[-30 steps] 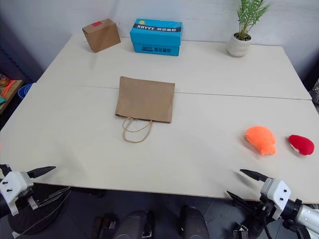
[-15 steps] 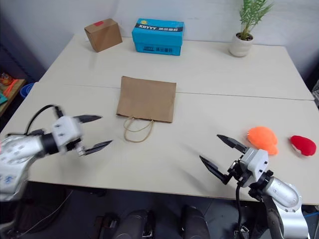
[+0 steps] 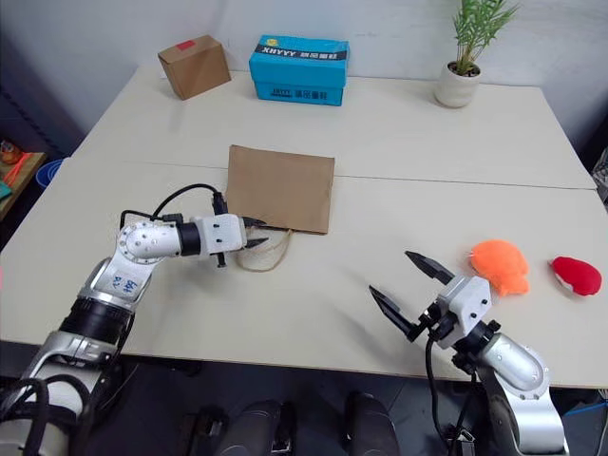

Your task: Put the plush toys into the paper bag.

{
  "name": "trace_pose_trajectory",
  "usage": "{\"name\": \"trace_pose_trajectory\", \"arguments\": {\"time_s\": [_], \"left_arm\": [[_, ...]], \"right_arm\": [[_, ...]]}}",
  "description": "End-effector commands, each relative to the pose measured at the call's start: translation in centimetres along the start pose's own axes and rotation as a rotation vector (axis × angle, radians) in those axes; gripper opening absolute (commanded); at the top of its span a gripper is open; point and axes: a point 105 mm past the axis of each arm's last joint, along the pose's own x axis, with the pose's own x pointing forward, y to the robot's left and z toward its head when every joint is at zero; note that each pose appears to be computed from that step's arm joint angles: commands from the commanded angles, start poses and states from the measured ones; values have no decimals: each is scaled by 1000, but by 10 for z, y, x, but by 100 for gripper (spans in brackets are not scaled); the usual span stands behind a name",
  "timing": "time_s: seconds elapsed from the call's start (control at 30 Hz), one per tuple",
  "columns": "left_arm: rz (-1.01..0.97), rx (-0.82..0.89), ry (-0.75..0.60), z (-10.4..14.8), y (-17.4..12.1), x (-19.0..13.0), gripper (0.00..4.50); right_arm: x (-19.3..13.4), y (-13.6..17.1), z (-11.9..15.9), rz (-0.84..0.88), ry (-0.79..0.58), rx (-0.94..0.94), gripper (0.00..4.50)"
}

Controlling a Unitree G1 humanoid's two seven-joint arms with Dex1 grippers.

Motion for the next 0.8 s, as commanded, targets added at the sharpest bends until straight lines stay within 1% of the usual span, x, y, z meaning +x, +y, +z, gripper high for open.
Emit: {"name": "trace_pose_trajectory", "arguments": {"time_s": [0.03,0.07,0.17,0.23,0.27,0.33,0.37,0.5,0.6,0.67,0.8], "left_arm": [[-50,34,-55,14,6,0,13],[-57,27,-68,16,7,0,0],[-130,-63,-251,55,15,-1,0],[-141,-83,-323,75,23,-2,0],[-139,-83,-349,83,27,-2,0],[-121,-125,-438,106,37,-3,0],[-114,-142,-463,113,41,-3,0],[-118,-196,-539,131,41,-3,0],[-113,-241,-562,137,40,1,0],[-119,-276,-603,145,35,4,0],[-157,-273,-639,152,22,5,0]], "right_arm": [[2,6,7,30,-11,-9,351],[2,6,7,34,-7,-10,318],[16,13,8,71,8,5,215],[26,18,9,102,18,-6,138],[30,21,9,116,22,-16,108],[46,28,12,138,17,-21,33],[51,30,13,146,19,-20,2],[81,29,14,116,3,-35,2],[92,30,7,125,28,-43,2],[101,29,1,118,44,-52,2],[119,32,-10,143,93,-47,2]]}}
